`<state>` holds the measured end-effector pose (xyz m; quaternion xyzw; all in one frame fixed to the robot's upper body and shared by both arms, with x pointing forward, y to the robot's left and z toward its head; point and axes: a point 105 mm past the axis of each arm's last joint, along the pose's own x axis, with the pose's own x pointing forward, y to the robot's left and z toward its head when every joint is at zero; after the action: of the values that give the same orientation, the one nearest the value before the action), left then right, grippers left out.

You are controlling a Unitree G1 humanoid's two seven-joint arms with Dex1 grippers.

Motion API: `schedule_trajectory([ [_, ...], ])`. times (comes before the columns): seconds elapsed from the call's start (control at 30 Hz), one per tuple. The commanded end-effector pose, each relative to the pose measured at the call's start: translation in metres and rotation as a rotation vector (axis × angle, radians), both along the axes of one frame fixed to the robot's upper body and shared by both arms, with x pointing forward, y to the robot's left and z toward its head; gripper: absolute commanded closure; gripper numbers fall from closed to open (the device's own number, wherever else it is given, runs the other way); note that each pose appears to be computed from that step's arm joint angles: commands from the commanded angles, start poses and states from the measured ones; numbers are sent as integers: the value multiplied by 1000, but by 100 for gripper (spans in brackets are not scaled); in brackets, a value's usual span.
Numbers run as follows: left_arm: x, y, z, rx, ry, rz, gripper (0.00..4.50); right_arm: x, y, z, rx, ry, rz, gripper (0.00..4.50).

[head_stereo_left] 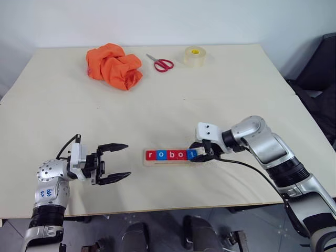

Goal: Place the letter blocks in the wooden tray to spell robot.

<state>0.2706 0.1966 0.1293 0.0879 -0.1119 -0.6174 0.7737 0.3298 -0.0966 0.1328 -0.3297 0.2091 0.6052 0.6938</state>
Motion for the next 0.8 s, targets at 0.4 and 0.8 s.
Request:
schedule_trajectory([
  [0.4,6,-3,8,-6,-41,26,0,-16,-5,42,176,-113,-7,4],
  [0.8,4,4,9,65,-58,193,0,-56,-94,35,385,-86,6,4],
])
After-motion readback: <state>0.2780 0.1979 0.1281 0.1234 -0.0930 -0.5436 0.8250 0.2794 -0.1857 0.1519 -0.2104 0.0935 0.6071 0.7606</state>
